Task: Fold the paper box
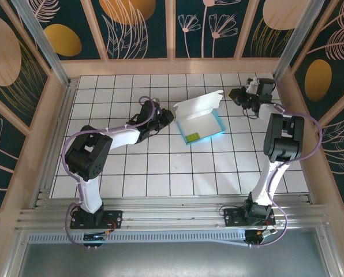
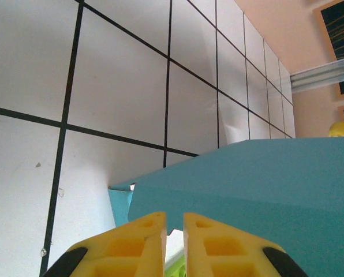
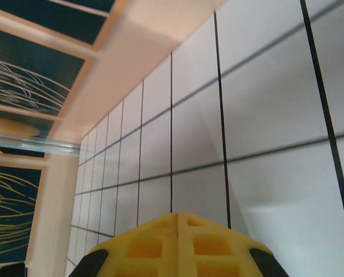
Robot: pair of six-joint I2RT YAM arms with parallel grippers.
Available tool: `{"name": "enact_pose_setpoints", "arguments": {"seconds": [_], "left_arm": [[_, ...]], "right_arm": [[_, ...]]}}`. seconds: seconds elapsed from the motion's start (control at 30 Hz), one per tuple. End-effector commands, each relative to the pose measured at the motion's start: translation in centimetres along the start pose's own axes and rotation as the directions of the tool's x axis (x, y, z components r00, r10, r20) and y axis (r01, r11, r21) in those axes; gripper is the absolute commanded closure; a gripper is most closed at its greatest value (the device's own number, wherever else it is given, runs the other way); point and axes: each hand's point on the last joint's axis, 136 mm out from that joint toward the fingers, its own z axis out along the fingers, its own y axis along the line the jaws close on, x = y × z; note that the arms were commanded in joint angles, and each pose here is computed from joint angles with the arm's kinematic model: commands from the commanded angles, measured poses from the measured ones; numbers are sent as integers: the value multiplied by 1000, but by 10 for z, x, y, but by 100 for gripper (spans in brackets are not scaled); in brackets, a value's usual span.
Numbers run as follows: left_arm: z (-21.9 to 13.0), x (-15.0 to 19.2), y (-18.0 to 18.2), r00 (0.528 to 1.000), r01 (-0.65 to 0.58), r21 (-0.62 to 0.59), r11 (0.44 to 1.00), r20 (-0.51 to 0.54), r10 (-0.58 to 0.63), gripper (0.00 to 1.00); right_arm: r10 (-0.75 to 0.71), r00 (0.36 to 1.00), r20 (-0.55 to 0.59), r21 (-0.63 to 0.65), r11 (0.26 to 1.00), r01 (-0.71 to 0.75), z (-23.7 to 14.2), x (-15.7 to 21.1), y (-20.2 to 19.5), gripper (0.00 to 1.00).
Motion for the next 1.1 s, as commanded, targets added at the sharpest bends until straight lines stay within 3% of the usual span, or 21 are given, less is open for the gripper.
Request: {"name": "enact_pose_setpoints", "arguments": {"seconds": [0.0, 0.37, 0.7, 1.07], "left_arm": [[3, -6, -10, 1000, 12, 7, 1000, 12, -12, 84], [7, -8, -14, 999, 34, 26, 999, 7, -34, 84], [12, -2, -29, 999, 44, 120, 992, -33, -40, 84], [13, 4, -27, 997, 56, 135, 989, -50, -50, 84]], "right_arm": [[-2, 999, -44, -41, 999, 0, 18, 1, 11, 99], [-11, 993, -120, -85, 996, 1, 36, 25, 19, 100], [41, 997, -69, -8, 999, -41, 20, 32, 18, 100], [30, 996, -89, 41, 999, -27, 21, 53, 17, 100]]}}
